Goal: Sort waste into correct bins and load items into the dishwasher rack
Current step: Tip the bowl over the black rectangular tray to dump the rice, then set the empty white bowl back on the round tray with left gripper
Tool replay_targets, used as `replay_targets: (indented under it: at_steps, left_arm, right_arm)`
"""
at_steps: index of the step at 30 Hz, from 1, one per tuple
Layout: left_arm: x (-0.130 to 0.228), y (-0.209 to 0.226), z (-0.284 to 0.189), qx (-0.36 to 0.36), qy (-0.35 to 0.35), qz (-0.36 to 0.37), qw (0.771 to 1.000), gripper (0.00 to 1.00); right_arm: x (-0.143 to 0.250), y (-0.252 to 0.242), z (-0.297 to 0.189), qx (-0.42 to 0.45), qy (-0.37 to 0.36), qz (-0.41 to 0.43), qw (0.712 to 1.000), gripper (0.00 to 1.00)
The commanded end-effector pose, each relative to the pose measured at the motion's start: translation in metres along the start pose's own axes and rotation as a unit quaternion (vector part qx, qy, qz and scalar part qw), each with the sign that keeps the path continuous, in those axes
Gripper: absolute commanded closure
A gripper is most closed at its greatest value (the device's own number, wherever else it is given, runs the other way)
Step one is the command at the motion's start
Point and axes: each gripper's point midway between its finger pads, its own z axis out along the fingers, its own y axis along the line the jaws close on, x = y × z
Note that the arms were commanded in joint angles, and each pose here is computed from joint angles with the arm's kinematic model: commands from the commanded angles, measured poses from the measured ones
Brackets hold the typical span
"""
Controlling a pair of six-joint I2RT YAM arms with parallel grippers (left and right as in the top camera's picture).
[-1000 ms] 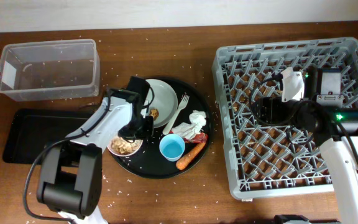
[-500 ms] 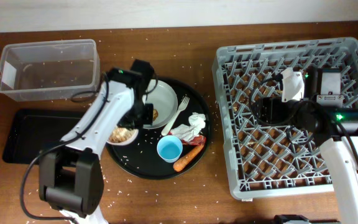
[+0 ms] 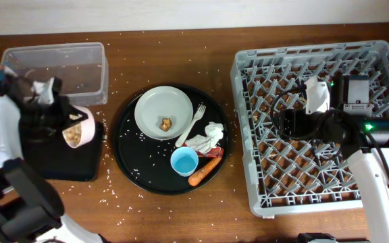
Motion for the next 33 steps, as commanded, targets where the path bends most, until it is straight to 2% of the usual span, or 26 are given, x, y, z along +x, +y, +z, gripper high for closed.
replay_targets:
  at_steps: [1, 4, 7, 11, 13, 18, 20, 21, 23, 24, 25, 27, 29, 31, 33]
  left_arm:
    - [-0.002, -0.001, -0.019, 0.159, -0.07, -0.013, 0.985, 1.0]
    - [0.001, 0.022, -0.044, 0.256, -0.157, -0.032, 0.953, 0.99]
    - [0.007, 0.045, -0.063, 0.302, -0.214, -0.077, 0.926, 0.99]
    - [0.007, 0.053, -0.092, 0.349, -0.264, -0.109, 0.893, 1.0]
    - [0.006, 0.05, -0.099, 0.374, -0.263, -0.141, 0.878, 0.99]
    - [0.008, 0.05, -0.1, 0.384, -0.25, -0.177, 0.871, 0.99]
    - [0.005, 0.056, -0.101, 0.376, -0.256, -0.168, 0.875, 1.0]
    - [0.008, 0.051, -0.102, 0.391, -0.242, -0.205, 0.864, 0.99]
    - [0.006, 0.056, -0.103, 0.378, -0.256, -0.177, 0.872, 1.0]
    - [0.008, 0.053, -0.104, 0.39, -0.245, -0.206, 0.863, 1.0]
    - [0.007, 0.054, -0.104, 0.384, -0.253, -0.188, 0.868, 0.99]
    - [0.012, 0.063, -0.09, 0.34, -0.235, -0.184, 0.892, 0.99]
    - [0.012, 0.056, -0.081, 0.335, -0.217, -0.181, 0.899, 0.99]
    - [0.013, 0.02, -0.066, 0.314, -0.185, -0.118, 0.924, 1.0]
    - [0.015, 0.006, -0.058, 0.262, -0.159, -0.073, 0.949, 1.0]
  right_arm:
    - [0.001, -0.002, -0.002, 0.005, 0.003, 0.004, 1.0, 0.17]
    - [0.0, -0.002, -0.002, 0.005, 0.003, 0.004, 1.0, 0.17]
    - [0.0, -0.002, -0.002, 0.005, 0.003, 0.004, 1.0, 0.17]
    - [0.0, -0.002, -0.002, 0.005, 0.003, 0.004, 1.0, 0.17]
    - [0.001, -0.002, -0.002, 0.005, 0.003, 0.004, 1.0, 0.17]
    - [0.002, -0.002, -0.002, 0.006, 0.007, 0.005, 1.0, 0.17]
    - [0.003, -0.002, -0.002, 0.005, 0.008, 0.005, 1.0, 0.17]
    - [0.003, -0.002, -0.002, 0.005, 0.009, 0.005, 1.0, 0.17]
    - [0.004, -0.002, -0.002, 0.005, 0.01, 0.006, 1.0, 0.17]
    - [0.004, -0.002, -0.002, 0.005, 0.011, 0.006, 1.0, 0.18]
    - [0.005, -0.002, -0.002, 0.005, 0.012, 0.006, 1.0, 0.17]
    - [0.004, -0.002, -0.002, 0.005, 0.01, 0.006, 1.0, 0.17]
    - [0.003, -0.002, -0.002, 0.005, 0.009, 0.005, 1.0, 0.17]
    - [0.003, -0.002, -0.002, 0.005, 0.008, 0.005, 1.0, 0.18]
    - [0.003, -0.002, -0.002, 0.005, 0.008, 0.005, 1.0, 0.17]
